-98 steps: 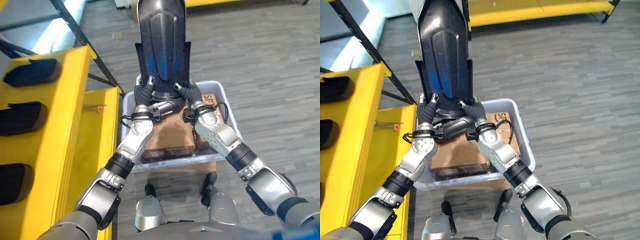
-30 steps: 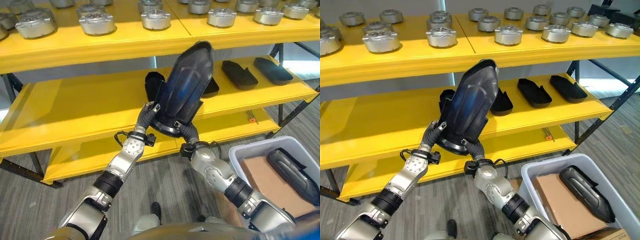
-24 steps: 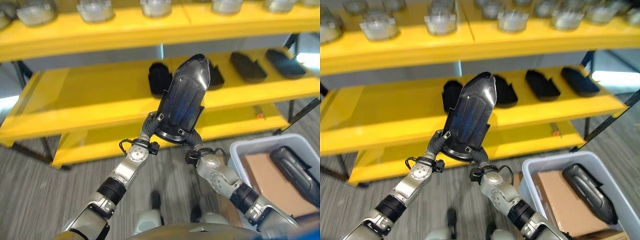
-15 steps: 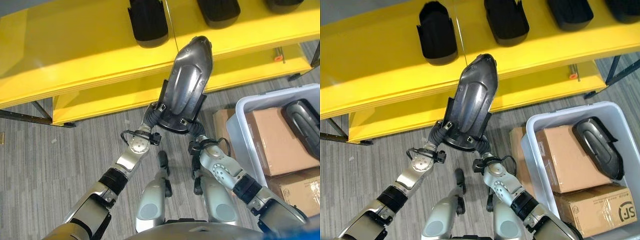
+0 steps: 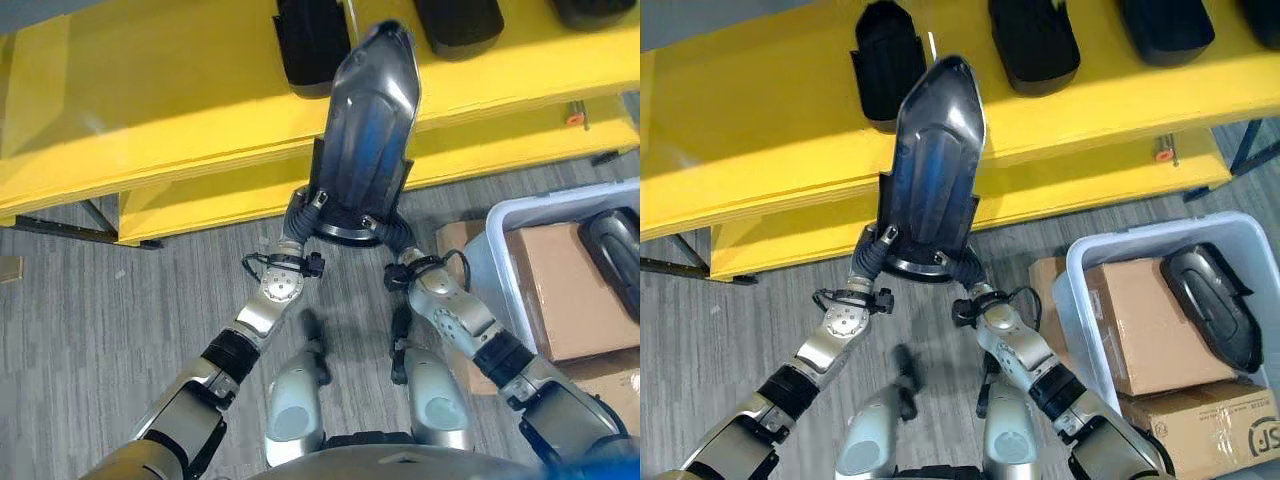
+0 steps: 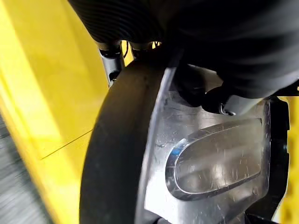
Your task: Move parts from the plastic box to the shelf.
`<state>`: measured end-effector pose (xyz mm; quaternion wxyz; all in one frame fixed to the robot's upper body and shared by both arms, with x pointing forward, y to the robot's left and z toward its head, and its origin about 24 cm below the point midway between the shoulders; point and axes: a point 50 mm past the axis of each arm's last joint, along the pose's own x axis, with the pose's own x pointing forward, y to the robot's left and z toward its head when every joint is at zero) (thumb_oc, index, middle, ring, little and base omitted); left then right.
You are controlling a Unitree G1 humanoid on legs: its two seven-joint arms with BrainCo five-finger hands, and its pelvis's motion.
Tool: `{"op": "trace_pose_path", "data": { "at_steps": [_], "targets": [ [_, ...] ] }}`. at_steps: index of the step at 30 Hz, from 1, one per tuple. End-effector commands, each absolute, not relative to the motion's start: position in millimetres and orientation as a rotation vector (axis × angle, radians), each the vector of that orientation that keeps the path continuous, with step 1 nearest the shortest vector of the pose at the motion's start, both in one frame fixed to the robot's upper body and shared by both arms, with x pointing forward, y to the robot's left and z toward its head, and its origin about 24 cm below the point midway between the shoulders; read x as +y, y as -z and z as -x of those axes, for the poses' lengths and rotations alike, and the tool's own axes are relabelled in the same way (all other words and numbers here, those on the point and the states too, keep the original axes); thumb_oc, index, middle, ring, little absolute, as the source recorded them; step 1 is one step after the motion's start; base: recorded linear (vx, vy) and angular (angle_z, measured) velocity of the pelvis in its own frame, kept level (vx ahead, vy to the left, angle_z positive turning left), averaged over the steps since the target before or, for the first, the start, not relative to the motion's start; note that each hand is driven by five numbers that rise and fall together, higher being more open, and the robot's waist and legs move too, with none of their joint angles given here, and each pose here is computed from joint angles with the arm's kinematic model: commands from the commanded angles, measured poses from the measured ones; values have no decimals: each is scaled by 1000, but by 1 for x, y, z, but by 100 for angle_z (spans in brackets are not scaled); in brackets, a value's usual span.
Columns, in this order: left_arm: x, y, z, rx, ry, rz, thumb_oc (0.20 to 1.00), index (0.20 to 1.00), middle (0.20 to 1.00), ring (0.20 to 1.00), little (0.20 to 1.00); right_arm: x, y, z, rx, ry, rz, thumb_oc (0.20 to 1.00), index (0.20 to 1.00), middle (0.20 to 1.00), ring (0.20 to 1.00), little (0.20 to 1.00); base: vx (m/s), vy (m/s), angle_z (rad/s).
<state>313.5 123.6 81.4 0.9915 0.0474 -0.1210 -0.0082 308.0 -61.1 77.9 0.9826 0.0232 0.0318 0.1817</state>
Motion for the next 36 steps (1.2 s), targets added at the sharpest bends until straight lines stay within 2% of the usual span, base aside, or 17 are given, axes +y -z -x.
{"op": "trace_pose_path", "data": {
  "at_steps": [1,9,15,23,36],
  "targets": [
    [91,-94,-299,-310,111,145,200,200,200,200,200,16,-108,-277,-69,-796,-28,200,200,200,200,200,132,307,15],
    [94,-82,-293,-252,82,178,200,200,200,200,200,28,-100,-271,9,-859,8,200,200,200,200,200,168,324,10],
    [84,-66,-290,-153,113,185,200,200,200,200,200,32,-85,-269,110,-854,1,200,200,200,200,200,237,385,17],
    [77,-70,-297,-143,153,94,200,200,200,200,200,47,-81,-259,126,-813,-63,200,200,200,200,200,99,190,-2],
    [85,-78,-311,-101,82,127,200,200,200,200,200,63,-99,-266,91,-795,-77,200,200,200,200,200,98,105,-33]
  ]
}}
